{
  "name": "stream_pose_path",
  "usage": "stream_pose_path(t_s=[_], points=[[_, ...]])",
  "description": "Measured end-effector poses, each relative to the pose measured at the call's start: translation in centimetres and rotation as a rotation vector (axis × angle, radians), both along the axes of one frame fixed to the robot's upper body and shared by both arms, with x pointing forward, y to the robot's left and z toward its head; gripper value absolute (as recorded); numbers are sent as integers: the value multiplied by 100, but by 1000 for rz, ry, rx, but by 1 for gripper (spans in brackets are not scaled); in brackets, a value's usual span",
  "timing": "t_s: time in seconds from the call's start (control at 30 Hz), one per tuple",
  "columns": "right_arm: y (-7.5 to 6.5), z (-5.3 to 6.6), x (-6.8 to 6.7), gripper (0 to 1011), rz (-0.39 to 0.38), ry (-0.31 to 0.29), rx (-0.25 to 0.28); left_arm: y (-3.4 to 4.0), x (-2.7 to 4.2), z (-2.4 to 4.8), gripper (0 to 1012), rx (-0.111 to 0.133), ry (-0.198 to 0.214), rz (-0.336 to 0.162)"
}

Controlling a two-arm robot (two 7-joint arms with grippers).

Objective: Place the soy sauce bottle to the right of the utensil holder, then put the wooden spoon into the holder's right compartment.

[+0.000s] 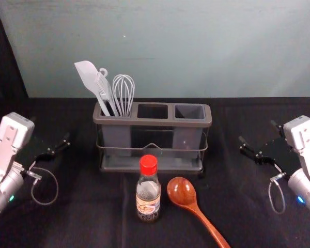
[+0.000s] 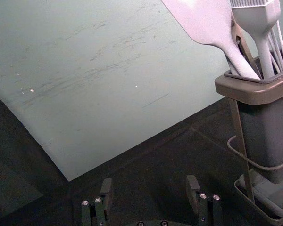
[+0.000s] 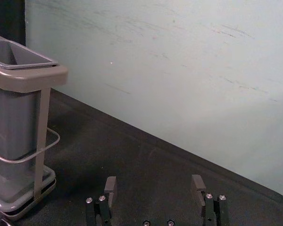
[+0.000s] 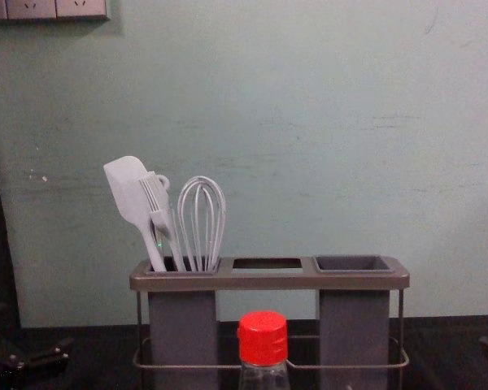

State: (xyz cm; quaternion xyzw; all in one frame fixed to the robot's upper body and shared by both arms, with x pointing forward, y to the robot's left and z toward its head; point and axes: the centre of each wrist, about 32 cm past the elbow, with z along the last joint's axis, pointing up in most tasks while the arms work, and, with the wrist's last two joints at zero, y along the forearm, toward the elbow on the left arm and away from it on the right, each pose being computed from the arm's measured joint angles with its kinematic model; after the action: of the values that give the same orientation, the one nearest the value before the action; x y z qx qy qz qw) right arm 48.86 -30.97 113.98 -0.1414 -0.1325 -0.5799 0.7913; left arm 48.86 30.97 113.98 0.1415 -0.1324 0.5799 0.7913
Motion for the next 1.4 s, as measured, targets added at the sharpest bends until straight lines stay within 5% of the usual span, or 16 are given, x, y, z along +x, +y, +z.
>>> stream_pose_path(t_s=[1.4], points=[[0, 0, 0, 1003, 0, 0, 0, 0, 0, 0, 1012, 0, 0, 0]])
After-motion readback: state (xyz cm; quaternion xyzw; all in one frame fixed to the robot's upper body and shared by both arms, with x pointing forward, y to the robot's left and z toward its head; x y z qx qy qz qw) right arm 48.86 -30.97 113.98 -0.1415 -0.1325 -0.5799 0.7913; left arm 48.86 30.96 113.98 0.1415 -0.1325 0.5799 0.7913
